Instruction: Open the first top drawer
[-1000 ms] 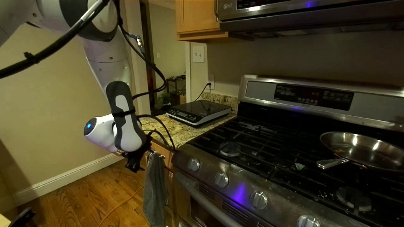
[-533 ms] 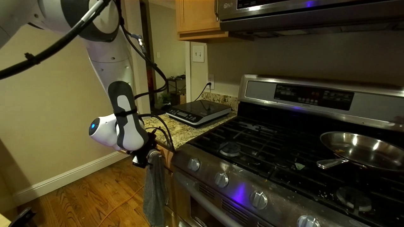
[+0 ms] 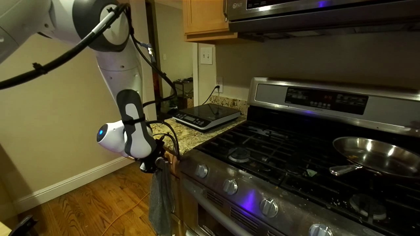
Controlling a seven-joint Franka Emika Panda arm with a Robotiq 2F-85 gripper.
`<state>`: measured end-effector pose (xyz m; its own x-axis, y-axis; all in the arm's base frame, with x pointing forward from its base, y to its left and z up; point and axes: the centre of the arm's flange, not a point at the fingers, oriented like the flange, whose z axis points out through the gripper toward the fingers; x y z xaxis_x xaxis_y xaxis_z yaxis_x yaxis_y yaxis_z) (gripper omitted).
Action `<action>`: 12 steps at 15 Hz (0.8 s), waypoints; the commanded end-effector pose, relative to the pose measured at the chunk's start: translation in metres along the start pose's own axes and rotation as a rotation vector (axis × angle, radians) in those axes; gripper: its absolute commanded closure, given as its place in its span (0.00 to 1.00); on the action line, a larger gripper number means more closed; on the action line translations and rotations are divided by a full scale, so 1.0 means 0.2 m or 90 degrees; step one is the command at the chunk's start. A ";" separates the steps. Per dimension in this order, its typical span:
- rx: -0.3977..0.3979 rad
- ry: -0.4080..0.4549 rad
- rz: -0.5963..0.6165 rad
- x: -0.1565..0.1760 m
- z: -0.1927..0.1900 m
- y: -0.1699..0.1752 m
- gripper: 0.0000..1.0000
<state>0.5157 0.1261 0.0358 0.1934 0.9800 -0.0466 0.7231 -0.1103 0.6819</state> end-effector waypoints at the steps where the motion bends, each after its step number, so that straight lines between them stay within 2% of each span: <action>1: -0.012 -0.004 0.024 0.00 0.04 0.04 0.54; 2: -0.014 -0.003 0.025 0.00 0.04 0.04 0.63; 3: -0.016 -0.001 0.025 0.00 0.04 0.05 0.78; 6: -0.020 0.000 0.025 0.01 0.04 0.06 0.97; 12: -0.013 0.003 0.019 0.00 0.05 0.02 0.94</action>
<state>0.5226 0.1272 0.0389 0.2030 0.9786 -0.0336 0.7113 -0.1238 0.6919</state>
